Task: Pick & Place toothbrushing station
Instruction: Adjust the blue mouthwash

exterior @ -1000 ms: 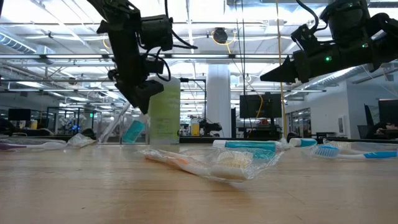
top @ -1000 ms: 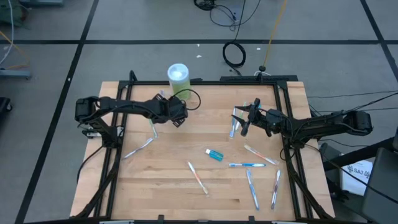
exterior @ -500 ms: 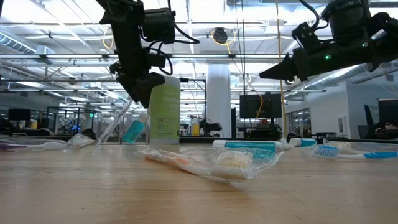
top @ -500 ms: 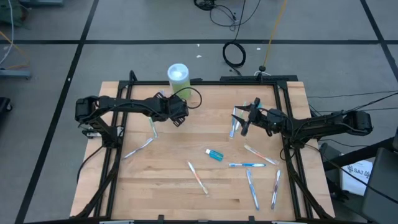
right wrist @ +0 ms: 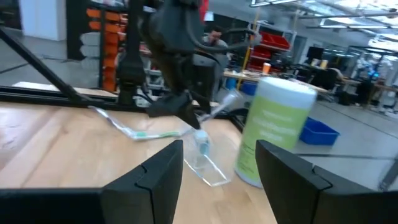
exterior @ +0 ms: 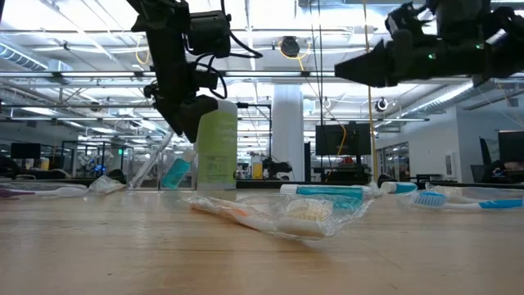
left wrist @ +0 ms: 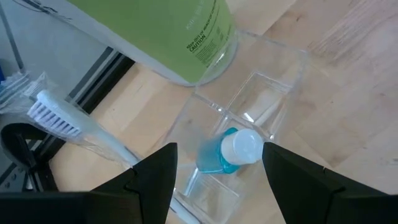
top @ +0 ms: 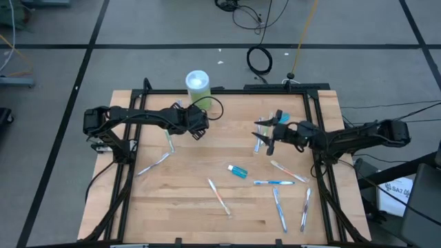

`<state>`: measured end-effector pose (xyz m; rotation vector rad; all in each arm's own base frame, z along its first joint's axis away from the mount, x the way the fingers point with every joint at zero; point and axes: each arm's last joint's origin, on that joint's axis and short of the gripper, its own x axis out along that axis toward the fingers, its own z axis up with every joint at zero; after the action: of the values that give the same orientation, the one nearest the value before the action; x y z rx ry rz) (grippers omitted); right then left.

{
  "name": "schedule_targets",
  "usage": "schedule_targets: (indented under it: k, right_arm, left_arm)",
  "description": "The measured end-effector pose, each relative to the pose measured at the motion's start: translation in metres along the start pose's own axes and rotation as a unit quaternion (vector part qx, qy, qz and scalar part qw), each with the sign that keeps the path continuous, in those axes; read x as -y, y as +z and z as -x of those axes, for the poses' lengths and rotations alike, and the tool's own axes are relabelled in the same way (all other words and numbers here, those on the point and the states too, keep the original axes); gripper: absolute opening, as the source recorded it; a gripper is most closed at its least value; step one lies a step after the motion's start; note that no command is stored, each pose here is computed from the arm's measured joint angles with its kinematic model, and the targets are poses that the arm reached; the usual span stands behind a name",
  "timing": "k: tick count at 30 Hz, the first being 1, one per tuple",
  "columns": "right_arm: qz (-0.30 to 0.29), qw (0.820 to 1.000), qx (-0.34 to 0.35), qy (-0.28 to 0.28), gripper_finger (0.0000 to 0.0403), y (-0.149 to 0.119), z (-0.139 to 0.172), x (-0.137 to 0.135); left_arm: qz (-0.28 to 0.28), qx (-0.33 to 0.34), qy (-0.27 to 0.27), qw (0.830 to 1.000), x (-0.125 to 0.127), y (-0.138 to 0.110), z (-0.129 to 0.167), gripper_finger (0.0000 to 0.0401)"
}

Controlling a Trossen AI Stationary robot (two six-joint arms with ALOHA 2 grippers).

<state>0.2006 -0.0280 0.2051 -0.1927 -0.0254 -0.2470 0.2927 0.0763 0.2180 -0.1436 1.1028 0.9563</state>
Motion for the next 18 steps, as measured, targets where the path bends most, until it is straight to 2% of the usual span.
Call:
schedule_targets:
  k: [5,11,18]
  right_arm:
    - [0.028,0.998,-0.031,0.038,0.0196,0.003,-0.034,-0.014]
    - [0.048,0.993,-0.095,0.052,0.0196,-0.007,-0.077,-0.023]
    - [0.081,0.987,-0.122,0.061,0.0196,-0.02,-0.089,-0.027]
  left_arm:
    - [-0.011,-0.007,-0.001,1.0,0.002,-0.003,0.002,0.0241]
    - [-0.062,-0.082,-0.007,0.995,-0.002,-0.013,0.013,0.0241]
    - [-0.149,-0.081,-0.039,0.985,0.007,-0.02,0.024,0.0241]
